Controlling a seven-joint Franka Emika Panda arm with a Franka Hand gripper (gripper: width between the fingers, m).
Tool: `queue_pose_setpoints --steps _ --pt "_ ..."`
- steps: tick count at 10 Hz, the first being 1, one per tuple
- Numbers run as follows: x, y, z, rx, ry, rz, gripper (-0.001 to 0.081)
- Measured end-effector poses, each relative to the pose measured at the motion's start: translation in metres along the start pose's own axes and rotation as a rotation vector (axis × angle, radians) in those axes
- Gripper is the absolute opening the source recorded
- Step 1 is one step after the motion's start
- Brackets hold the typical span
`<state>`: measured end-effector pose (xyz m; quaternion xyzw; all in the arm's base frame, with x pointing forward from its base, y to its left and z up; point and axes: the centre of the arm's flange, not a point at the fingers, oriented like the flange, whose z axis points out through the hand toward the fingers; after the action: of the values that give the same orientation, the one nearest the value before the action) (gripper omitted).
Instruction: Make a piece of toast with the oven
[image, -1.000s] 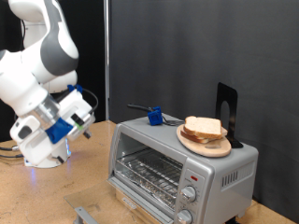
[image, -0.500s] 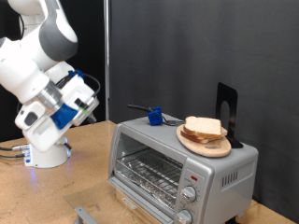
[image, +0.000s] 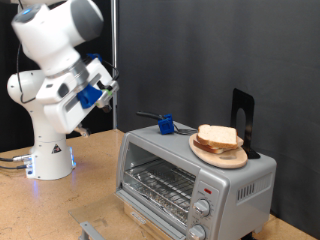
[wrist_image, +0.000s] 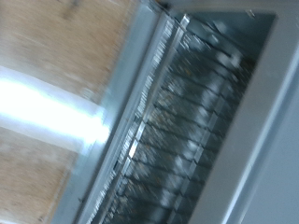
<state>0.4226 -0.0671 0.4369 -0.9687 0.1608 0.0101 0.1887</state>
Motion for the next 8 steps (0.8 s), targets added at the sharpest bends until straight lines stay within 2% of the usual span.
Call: queue_pose_setpoints --steps 1,2,3,4,5,7,8 --pt "-0.001 -0.007 -0.005 -0.071 0.010 -0.031 0.0808" --pt "-0.002 -0.006 -0.003 -0.040 0.006 -0.012 0.0808" --pt "-0.002 -0.009 -0.003 0.013 0.004 -0.035 0.0808" --pt "-0.006 -0.021 -0.004 0.074 -0.007 -0.100 0.0808" --pt "-0.015 -0.037 -0.006 0.110 -0.029 -0.179 0.0808" --pt "-0.031 -0.068 -0.012 0.117 -0.048 -0.289 0.0808" --pt "-0.037 -0.084 -0.016 0.108 -0.019 -0.320 0.0808"
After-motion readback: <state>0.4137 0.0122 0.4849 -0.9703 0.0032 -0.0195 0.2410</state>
